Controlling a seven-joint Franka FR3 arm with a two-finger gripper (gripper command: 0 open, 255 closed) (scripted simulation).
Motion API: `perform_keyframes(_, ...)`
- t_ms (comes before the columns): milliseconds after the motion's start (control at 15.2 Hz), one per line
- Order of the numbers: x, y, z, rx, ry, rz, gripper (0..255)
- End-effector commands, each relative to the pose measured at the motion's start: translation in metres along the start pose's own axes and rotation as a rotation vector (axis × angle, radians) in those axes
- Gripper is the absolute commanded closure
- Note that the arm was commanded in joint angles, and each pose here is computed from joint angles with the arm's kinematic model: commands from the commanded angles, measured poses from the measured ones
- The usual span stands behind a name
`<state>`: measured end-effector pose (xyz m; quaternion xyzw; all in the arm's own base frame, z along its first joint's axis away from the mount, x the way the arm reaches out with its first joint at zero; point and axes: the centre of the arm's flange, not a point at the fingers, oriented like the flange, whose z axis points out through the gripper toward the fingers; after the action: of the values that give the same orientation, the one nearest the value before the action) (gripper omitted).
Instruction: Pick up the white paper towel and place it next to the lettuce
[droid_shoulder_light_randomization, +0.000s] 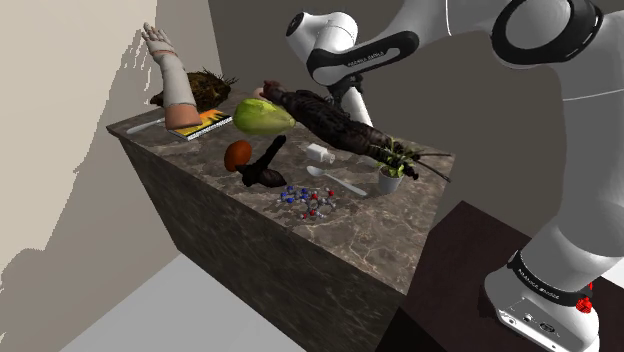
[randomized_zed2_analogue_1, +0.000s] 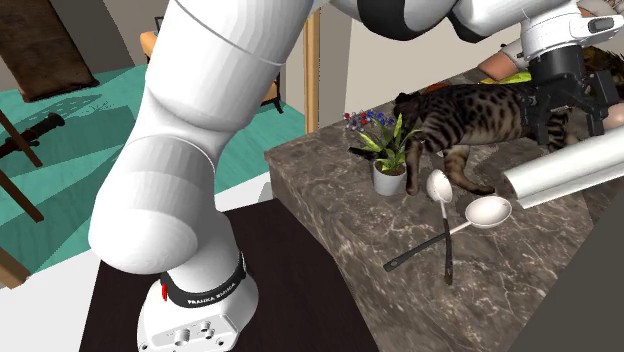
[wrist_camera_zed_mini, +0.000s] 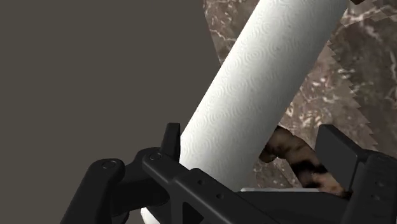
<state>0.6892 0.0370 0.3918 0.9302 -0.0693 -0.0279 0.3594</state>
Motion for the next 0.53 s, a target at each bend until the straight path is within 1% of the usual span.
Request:
perform_keyframes(0, -0.005, -0.051, 0.037, 0.127, -0.044, -0.067, 0)
perform_keyframes(198, -0.003, -0.046, 0.0, 0.127, -0.044, -0.067, 0)
perform_keyframes(462, -0.003, -0.046, 0.0, 0.127, -0.044, -0.067, 0)
